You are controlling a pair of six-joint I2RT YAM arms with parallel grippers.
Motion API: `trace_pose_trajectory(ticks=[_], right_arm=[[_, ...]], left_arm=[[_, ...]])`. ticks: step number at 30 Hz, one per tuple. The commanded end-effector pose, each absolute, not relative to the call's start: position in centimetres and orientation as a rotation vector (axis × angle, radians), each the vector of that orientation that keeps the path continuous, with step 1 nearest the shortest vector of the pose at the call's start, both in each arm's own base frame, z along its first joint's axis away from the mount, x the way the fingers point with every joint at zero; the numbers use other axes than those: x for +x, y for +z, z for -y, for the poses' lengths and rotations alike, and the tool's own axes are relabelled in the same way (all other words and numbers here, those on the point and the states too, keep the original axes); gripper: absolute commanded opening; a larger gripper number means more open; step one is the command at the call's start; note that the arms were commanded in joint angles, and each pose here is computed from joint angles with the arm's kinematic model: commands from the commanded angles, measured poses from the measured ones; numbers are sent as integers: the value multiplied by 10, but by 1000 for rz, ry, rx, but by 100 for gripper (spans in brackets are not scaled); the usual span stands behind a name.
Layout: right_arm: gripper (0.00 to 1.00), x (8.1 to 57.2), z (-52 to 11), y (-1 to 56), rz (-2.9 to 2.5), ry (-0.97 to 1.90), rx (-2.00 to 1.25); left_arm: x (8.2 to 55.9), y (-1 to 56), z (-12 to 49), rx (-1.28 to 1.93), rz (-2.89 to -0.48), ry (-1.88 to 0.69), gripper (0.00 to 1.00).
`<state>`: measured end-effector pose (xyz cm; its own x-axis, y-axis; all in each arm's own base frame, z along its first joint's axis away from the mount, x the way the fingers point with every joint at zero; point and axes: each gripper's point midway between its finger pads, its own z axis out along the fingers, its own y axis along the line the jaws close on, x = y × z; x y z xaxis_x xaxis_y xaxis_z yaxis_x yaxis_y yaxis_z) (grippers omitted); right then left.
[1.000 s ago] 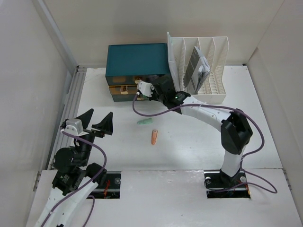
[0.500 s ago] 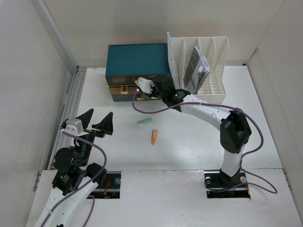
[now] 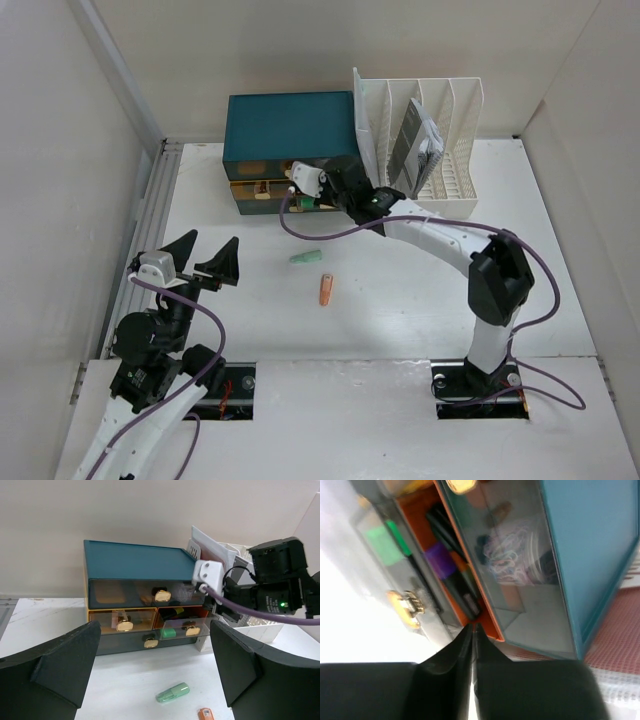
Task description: Organize the desk
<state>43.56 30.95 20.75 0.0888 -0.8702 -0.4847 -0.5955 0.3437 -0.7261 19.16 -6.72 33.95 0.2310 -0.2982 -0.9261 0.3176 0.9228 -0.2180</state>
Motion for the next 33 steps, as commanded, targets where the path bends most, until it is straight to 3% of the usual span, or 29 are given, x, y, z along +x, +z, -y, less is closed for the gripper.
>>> trace_pose_trajectory(ticks=[1,5,12,21,33], right_arm=[[3,417,-320,259,-1523,-162,-1297],[0,392,-340,233,-1520,111,-1487],[0,389,-343,184,-1648,296,-1637],[0,420,-346,169,-1730,228,-1528],[0,475,-313,184,-1742,-121,-1175]], left_arm=[[188,354,67,21,-1207,-432,88],[188,354,67,21,-1207,-432,88],[188,354,67,21,-1207,-432,88],[188,354,67,21,-1207,-432,88],[188,354,67,21,-1207,-432,88]])
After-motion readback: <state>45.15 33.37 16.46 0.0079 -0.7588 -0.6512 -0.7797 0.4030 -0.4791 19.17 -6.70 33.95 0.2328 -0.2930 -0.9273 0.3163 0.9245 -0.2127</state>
